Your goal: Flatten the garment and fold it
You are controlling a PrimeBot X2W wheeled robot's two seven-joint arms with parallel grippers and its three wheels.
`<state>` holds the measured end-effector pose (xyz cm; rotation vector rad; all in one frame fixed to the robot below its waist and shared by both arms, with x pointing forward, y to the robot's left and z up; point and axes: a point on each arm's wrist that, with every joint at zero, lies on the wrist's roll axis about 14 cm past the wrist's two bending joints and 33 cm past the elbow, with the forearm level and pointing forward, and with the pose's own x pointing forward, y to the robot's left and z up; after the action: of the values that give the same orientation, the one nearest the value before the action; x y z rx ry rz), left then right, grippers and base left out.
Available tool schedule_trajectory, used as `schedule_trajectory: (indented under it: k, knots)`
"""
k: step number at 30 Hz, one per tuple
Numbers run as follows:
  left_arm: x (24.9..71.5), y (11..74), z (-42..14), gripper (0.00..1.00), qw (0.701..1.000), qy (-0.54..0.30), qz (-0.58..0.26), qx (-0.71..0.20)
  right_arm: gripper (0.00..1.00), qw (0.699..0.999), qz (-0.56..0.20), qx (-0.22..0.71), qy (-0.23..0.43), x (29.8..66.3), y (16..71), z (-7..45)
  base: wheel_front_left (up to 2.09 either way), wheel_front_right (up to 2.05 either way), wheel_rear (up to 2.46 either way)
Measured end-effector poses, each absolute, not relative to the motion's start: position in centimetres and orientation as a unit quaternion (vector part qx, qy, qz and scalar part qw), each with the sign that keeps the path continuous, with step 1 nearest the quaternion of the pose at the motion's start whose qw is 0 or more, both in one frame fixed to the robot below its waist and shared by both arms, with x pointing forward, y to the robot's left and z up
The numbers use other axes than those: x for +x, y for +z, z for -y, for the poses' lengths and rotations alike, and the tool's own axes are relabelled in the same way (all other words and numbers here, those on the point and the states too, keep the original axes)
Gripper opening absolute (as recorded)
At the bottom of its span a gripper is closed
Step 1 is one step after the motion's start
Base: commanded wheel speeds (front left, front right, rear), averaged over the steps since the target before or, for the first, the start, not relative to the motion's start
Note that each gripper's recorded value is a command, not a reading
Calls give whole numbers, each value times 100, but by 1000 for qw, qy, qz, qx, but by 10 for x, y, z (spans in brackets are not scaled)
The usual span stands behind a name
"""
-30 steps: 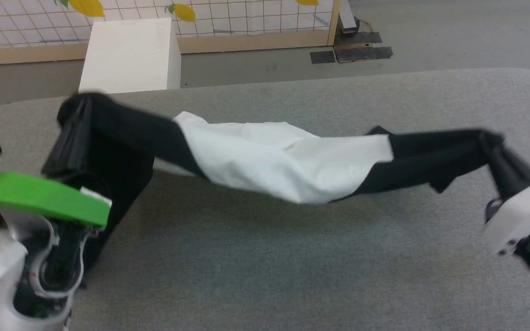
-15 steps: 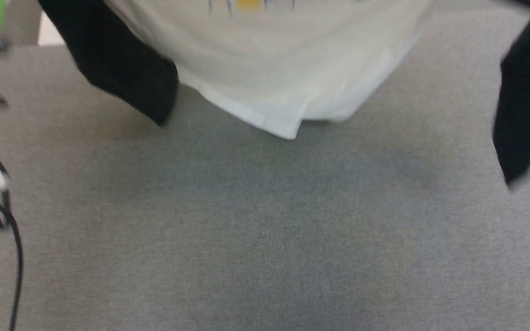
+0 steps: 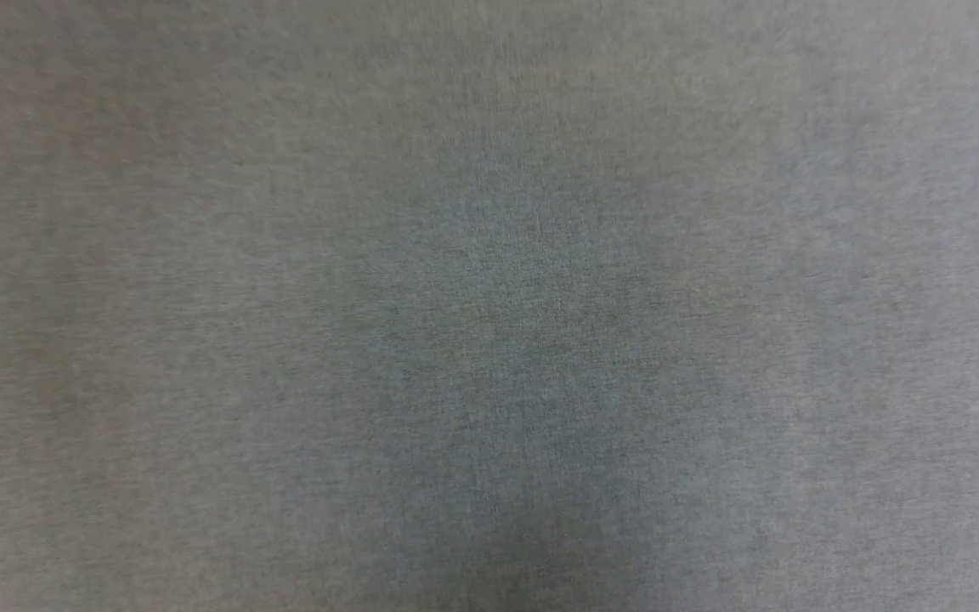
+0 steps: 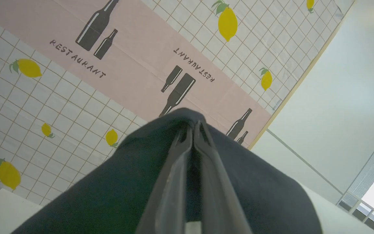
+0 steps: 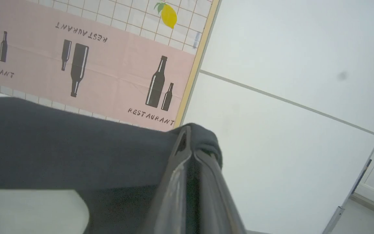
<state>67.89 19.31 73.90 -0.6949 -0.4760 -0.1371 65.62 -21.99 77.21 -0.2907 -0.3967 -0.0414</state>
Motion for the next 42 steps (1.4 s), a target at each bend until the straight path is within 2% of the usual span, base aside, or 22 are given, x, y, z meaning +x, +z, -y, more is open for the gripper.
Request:
schedule_trajectory:
  k: [2, 5, 8, 12, 16, 20, 25, 29, 34, 42]
  knots:
    - [688, 725, -195, 0, 911, -60, 230, -337, 0, 967, 209, -142, -22, 665, 768, 219, 0, 0, 0]
    - [701, 701, -196, 0, 914, -53, 213, -341, 0, 975, 181, -128, -17, 682, 741, 219, 0, 0, 0]
    - [707, 664, -190, 0, 928, -51, 160, -332, 0, 989, 102, -104, -6, 694, 688, 218, 0, 0, 0]
    - [698, 581, -177, 0, 959, -58, 26, -277, 0, 997, -36, -74, 11, 686, 604, 218, 0, 0, 0]
    - [663, 519, -172, 0, 975, -75, -90, -188, 0, 986, -157, -55, 29, 650, 538, 214, 0, 0, 0]
    - [618, 486, -168, 0, 970, -92, -166, -153, 0, 972, -228, -39, 45, 604, 504, 212, 0, 0, 0]
    - [552, 469, -171, 0, 962, -102, -229, -112, 0, 965, -259, -20, 47, 544, 494, 218, 0, 0, 0]
    - [499, 468, -169, 0, 953, -105, -258, -117, 0, 957, -287, -8, 38, 492, 485, 224, 0, 0, 0]
    - [434, 459, -184, 0, 945, -77, -300, -104, 0, 951, -309, 22, 17, 433, 479, 228, 0, 0, 0]
    - [363, 461, -187, 0, 936, -41, -313, -154, 0, 939, -339, 45, -32, 367, 473, 239, 0, 0, 0]
